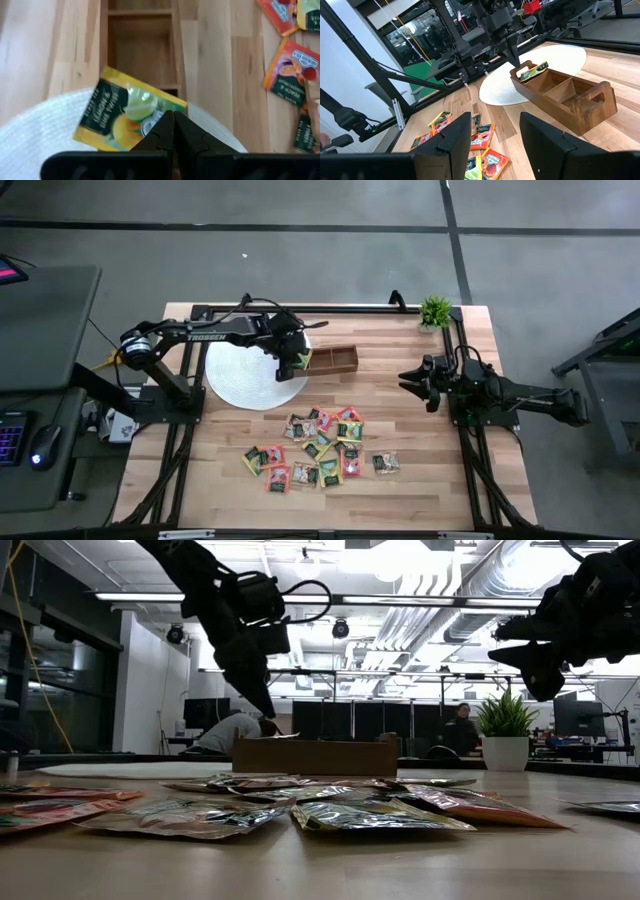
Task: Pick & Place Tea
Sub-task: Put the yellow tea bag into the left compartment of the wooden organizer
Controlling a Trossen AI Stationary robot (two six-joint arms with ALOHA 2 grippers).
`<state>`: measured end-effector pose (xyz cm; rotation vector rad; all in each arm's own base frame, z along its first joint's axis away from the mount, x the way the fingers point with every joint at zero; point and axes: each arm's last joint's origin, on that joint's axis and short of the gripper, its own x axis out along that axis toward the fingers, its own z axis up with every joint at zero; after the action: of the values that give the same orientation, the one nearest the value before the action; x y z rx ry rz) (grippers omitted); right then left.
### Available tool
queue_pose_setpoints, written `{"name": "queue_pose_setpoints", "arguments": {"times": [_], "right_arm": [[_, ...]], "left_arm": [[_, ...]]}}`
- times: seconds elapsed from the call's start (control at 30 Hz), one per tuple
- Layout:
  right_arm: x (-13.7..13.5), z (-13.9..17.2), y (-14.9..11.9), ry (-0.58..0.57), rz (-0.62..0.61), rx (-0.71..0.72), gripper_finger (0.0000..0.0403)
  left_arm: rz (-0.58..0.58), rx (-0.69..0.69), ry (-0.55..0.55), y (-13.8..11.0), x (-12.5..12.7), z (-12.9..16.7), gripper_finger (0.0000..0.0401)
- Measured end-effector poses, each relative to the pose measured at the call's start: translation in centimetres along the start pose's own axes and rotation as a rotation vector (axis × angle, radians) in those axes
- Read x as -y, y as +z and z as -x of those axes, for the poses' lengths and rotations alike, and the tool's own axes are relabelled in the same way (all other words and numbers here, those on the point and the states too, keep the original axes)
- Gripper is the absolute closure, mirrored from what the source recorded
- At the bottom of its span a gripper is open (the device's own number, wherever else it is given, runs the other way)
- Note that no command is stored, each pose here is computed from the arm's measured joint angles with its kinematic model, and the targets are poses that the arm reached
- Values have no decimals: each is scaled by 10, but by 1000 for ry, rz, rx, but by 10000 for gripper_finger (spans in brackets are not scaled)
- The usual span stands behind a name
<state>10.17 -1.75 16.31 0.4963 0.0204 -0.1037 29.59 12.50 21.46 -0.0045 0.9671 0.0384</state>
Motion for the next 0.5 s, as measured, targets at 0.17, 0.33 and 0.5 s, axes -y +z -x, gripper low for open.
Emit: {"name": "queue_pose_setpoints", "arguments": {"times": [0.17, 0.33, 0.5], "right_arm": [[0, 0, 0, 0, 0, 0, 238], [0, 0, 0, 0, 0, 0, 238], [0, 0, 0, 0, 0, 0, 238]], "left_arm": [[-4, -19, -7, -2, -1, -8, 401], [-1, -51, -22, -5, -2, -19, 401], [11, -91, 15, -9, -4, -27, 401]]}}
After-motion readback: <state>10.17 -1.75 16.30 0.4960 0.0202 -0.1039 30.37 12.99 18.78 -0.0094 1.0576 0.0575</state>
